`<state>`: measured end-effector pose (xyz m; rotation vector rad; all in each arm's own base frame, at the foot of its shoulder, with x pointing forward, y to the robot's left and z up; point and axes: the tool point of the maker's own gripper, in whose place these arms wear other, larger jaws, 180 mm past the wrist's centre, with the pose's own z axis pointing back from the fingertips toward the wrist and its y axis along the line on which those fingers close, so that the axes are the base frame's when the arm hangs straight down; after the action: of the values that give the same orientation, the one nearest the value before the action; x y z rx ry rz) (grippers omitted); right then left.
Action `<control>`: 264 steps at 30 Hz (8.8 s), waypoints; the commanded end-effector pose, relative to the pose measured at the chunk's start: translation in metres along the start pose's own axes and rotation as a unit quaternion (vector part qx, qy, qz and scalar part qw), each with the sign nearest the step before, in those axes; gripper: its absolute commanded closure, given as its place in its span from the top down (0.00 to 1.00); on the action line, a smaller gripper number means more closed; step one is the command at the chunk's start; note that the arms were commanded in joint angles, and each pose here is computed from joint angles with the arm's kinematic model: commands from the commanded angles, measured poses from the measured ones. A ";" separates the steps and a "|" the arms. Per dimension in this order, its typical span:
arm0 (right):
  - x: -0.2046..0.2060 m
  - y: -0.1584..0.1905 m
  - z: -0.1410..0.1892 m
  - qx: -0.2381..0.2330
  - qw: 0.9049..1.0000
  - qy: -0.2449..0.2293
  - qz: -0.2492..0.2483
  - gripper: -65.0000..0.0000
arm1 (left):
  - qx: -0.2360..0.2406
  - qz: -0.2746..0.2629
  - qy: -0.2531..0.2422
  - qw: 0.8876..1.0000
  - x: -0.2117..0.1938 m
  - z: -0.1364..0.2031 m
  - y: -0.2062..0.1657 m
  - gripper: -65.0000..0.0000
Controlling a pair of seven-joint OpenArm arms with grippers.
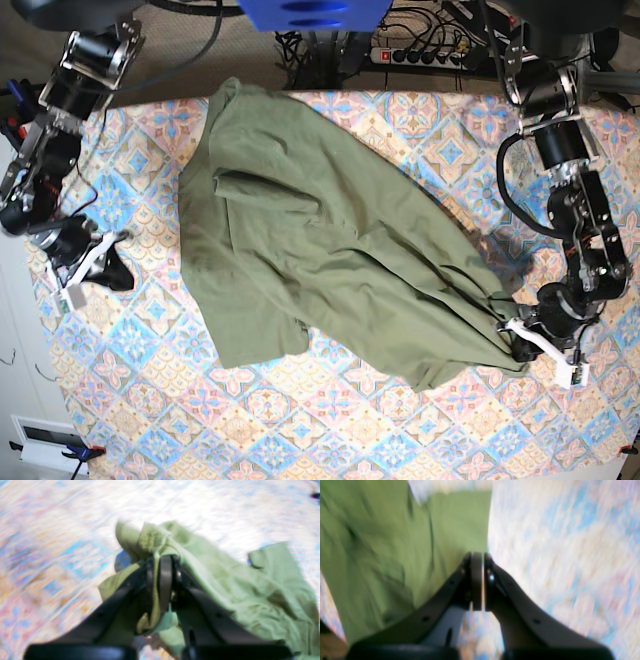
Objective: Layout the t-shirt on the table in an organized manner, then fold the t-shirt properly
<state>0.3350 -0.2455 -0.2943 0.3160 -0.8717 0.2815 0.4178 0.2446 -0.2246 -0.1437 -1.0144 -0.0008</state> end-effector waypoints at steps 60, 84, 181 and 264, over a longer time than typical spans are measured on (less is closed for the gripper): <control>-0.089 0.061 0.024 0.038 0.996 0.082 0.014 0.20 | 0.061 -0.001 0.271 0.961 -0.226 0.104 0.089 0.75; -0.097 0.088 0.012 0.070 0.994 0.083 -0.001 0.21 | -0.015 0.107 0.191 0.976 -0.196 0.074 0.054 0.00; 0.036 0.054 -0.114 0.133 0.989 -0.013 -0.065 0.44 | -0.138 0.130 0.076 0.979 -0.047 -0.002 0.004 0.16; 0.010 0.088 -0.117 0.114 0.993 -0.018 -0.007 0.11 | -0.128 0.122 0.064 0.982 -0.048 0.009 0.010 0.70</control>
<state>0.3794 -0.1140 -0.3622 0.5438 -0.8133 0.3586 0.3769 0.2482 -0.2811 -0.4944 -0.7999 0.0954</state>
